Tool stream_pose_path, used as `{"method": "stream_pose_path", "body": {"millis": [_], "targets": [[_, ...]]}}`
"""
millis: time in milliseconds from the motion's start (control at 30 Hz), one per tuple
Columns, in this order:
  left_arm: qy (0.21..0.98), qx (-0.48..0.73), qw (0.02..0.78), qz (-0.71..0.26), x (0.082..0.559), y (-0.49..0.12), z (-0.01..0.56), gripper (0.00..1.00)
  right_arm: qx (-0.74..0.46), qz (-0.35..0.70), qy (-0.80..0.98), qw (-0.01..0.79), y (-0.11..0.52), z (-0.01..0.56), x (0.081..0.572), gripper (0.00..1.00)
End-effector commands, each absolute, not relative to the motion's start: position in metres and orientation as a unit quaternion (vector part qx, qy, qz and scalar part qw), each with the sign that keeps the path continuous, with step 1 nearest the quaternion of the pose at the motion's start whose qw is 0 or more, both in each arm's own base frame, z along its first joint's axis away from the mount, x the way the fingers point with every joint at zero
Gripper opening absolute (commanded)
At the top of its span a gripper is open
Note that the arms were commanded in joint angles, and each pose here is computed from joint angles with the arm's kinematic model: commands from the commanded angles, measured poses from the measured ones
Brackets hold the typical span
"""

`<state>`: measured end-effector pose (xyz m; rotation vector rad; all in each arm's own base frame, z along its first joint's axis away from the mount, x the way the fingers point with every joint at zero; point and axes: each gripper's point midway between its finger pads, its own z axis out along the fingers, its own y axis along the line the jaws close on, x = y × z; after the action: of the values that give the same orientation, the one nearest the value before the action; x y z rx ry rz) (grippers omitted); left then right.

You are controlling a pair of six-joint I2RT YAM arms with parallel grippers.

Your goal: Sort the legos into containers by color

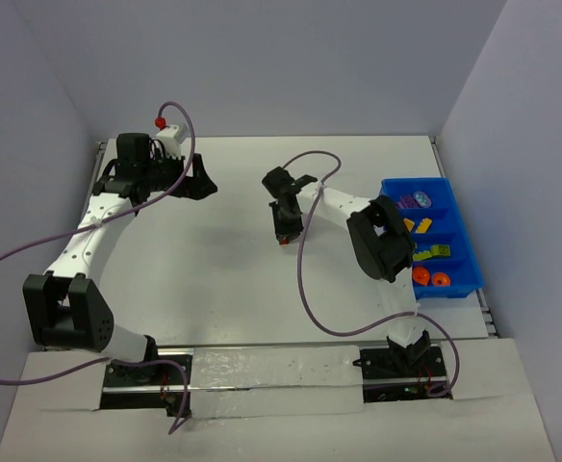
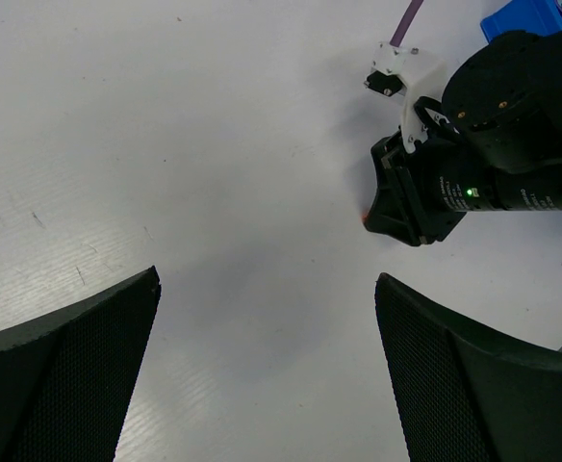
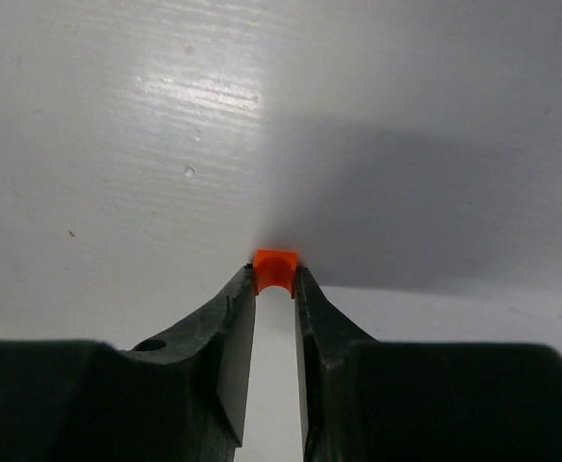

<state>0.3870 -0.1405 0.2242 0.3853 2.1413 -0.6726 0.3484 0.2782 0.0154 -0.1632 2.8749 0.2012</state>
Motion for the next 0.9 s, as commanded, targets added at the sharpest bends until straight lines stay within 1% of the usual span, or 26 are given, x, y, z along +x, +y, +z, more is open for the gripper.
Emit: {"method": "stream_pose_path", "body": {"millis": [0,67,167,267,300,367,400,433,533,600,667,767,800,867], "targets": [[0.837,0.162,0.45,-0.266,0.392,-0.139,0.243,0.99,-0.077,0.038,0.987,0.134,0.258,0.019,0.338,0.22],[0.836,0.163,0.451,-0.267,0.392,-0.139,0.244,0.99,-0.083,0.043,0.985,0.144,0.258,0.028,0.339,0.2],[0.836,0.164,0.45,-0.269,0.392,-0.14,0.246,0.99,-0.113,0.063,0.977,0.171,0.26,0.06,0.342,0.07],[0.832,0.175,0.451,-0.27,0.389,-0.141,0.25,0.99,-0.137,0.091,0.962,0.219,0.257,0.101,0.343,0.01],[0.832,0.176,0.45,-0.272,0.389,-0.142,0.249,0.99,-0.139,0.097,0.957,0.237,0.255,0.117,0.344,0.01],[0.828,0.183,0.454,-0.272,0.386,-0.143,0.252,0.99,-0.145,0.1,0.948,0.265,0.244,0.13,0.343,0.01],[0.828,0.184,0.455,-0.272,0.385,-0.143,0.253,0.99,-0.147,0.098,0.941,0.29,0.234,0.148,0.344,0.01],[0.828,0.185,0.455,-0.272,0.385,-0.142,0.253,0.99,-0.146,0.101,0.938,0.298,0.226,0.154,0.343,0.01],[0.827,0.189,0.453,-0.273,0.384,-0.144,0.253,0.99,-0.135,0.1,0.941,0.295,0.179,0.158,0.334,0.0],[0.825,0.196,0.454,-0.273,0.384,-0.147,0.254,0.99,-0.101,0.088,0.941,0.311,0.126,0.169,0.336,0.0],[0.824,0.201,0.455,-0.271,0.384,-0.15,0.254,0.99,-0.086,0.062,0.944,0.313,0.09,0.17,0.328,0.0],[0.825,0.205,0.451,-0.273,0.386,-0.155,0.252,0.99,-0.089,0.022,0.938,0.333,0.048,0.182,0.315,0.0],[0.824,0.207,0.451,-0.274,0.386,-0.156,0.253,0.99,-0.102,0.019,0.937,0.332,0.044,0.183,0.307,0.0],[0.824,0.209,0.448,-0.276,0.387,-0.159,0.251,0.99,-0.097,-0.003,0.943,0.318,0.017,0.174,0.291,0.0]]}}
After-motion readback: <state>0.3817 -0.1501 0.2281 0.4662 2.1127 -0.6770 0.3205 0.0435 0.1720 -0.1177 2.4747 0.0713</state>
